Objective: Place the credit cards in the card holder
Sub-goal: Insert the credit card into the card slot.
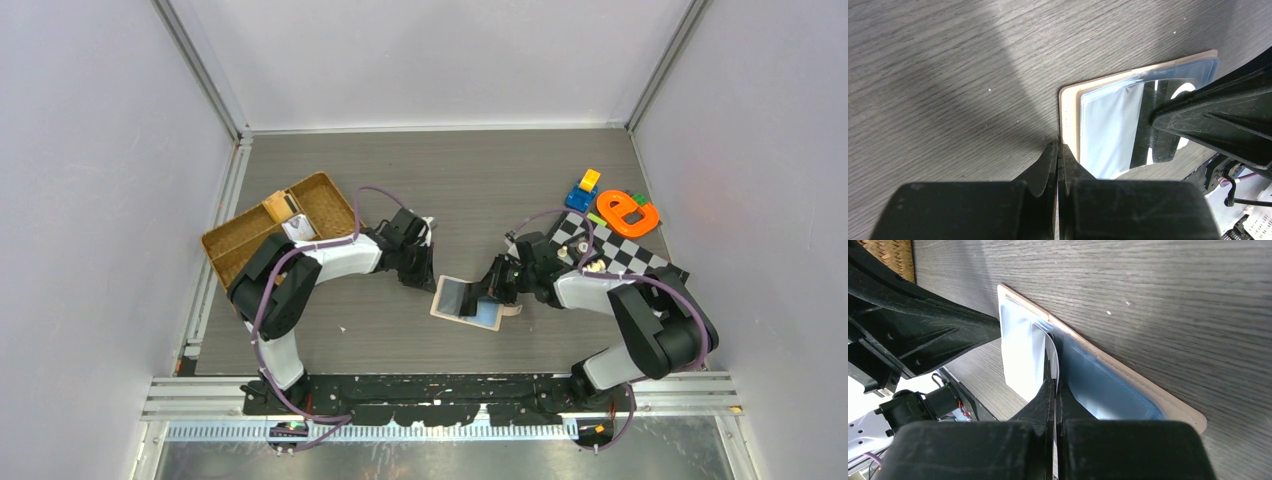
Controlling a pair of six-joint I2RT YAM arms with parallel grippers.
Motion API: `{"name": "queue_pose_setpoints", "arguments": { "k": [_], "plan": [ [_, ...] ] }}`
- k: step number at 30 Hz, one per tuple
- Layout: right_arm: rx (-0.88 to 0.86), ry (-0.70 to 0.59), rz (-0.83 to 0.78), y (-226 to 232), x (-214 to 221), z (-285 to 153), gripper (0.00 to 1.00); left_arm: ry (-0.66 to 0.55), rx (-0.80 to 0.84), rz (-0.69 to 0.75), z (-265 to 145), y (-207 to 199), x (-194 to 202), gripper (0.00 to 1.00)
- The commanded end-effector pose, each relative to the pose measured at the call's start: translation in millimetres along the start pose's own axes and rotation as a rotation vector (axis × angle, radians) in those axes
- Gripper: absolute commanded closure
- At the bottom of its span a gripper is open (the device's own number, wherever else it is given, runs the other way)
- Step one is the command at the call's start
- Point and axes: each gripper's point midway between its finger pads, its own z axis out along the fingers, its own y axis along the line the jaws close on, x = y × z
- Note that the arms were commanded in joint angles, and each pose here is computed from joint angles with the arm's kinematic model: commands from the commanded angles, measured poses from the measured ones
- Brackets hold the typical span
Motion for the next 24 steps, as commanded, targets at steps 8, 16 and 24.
{"name": "queue_pose_setpoints", "arguments": {
  "k": [8, 16, 24],
  "plan": [
    [0.183, -0.006, 0.047, -38, 6, 14, 0.92, 0.100, -0.143, -0.026, 3, 42, 37, 1.00],
    [0.305, -0.015, 0.017, -45, 1, -5, 0.75, 0.093, -0.145, -0.047, 2, 42, 38, 1.00],
    [0.387, -0.018, -0.045, -41, -8, -28, 0.59, 0.032, -0.090, -0.074, -4, 28, 31, 0.95]
  ]
}}
